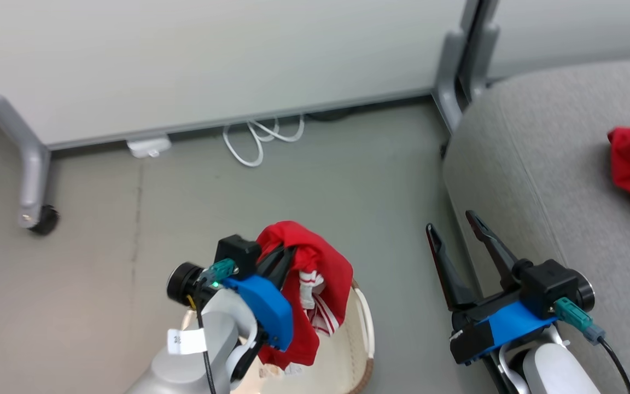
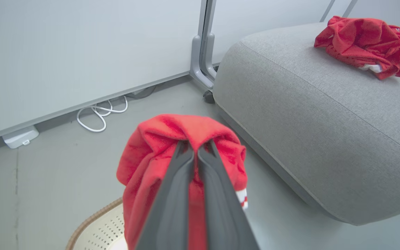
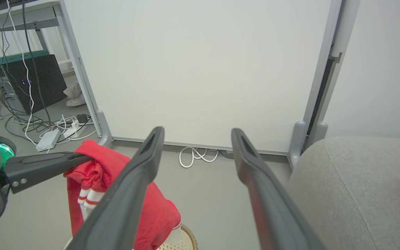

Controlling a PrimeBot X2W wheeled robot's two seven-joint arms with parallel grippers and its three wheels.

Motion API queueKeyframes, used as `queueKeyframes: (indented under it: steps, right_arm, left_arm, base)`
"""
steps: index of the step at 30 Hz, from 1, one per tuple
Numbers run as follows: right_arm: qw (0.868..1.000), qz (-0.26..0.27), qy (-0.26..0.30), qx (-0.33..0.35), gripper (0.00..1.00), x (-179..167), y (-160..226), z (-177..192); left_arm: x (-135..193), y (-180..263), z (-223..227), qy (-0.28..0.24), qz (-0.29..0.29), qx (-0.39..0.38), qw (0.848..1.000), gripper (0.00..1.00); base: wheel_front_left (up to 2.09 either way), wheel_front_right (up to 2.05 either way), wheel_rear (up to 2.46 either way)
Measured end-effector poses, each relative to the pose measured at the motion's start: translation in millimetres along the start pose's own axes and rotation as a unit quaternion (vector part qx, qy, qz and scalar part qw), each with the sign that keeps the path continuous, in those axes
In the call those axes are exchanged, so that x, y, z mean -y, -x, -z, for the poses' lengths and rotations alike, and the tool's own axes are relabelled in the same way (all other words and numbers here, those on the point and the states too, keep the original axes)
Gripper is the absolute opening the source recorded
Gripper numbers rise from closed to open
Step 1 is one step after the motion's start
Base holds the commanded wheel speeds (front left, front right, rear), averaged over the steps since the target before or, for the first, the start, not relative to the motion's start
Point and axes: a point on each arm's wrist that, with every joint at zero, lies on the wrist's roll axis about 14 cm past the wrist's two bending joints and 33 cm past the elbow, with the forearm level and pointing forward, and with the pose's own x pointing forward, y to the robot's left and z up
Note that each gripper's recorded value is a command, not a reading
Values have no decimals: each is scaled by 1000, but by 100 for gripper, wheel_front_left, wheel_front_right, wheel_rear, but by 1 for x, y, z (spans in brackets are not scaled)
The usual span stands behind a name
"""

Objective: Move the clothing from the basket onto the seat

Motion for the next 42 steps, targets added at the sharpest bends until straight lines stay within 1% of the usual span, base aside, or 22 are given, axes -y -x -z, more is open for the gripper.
queueKeyframes:
  steps: [3,7,12,15,20,24,29,42]
  right_arm:
    - [1000,-20,-2,13,100,-16,1,-12]
    - [999,-45,-3,25,100,-34,3,-23]
    - [997,-69,-6,31,100,-54,6,-30]
    - [996,-78,-6,33,100,-60,7,-32]
    - [996,-85,-8,34,100,-66,9,-33]
    - [996,-85,-10,32,100,-67,10,-32]
    - [996,-89,-5,10,100,-67,10,-23]
    - [988,-142,30,-52,100,-90,-33,6]
  left_arm:
    - [6,8,-33,-17,1,43,999,0]
    - [13,18,-82,-40,2,103,994,0]
    - [24,29,-122,-64,8,152,986,0]
    - [32,32,-139,-77,15,170,982,0]
    - [37,31,-142,-83,21,171,982,0]
    - [41,30,-141,-78,26,169,982,0]
    - [42,28,-138,-77,28,164,983,0]
    - [46,21,-124,-72,44,146,986,0]
  base:
    - [0,0,0]
    - [0,0,0]
    - [0,0,0]
    - [0,0,0]
    - [0,0,0]
    - [0,0,0]
    - [0,0,0]
    - [0,0,0]
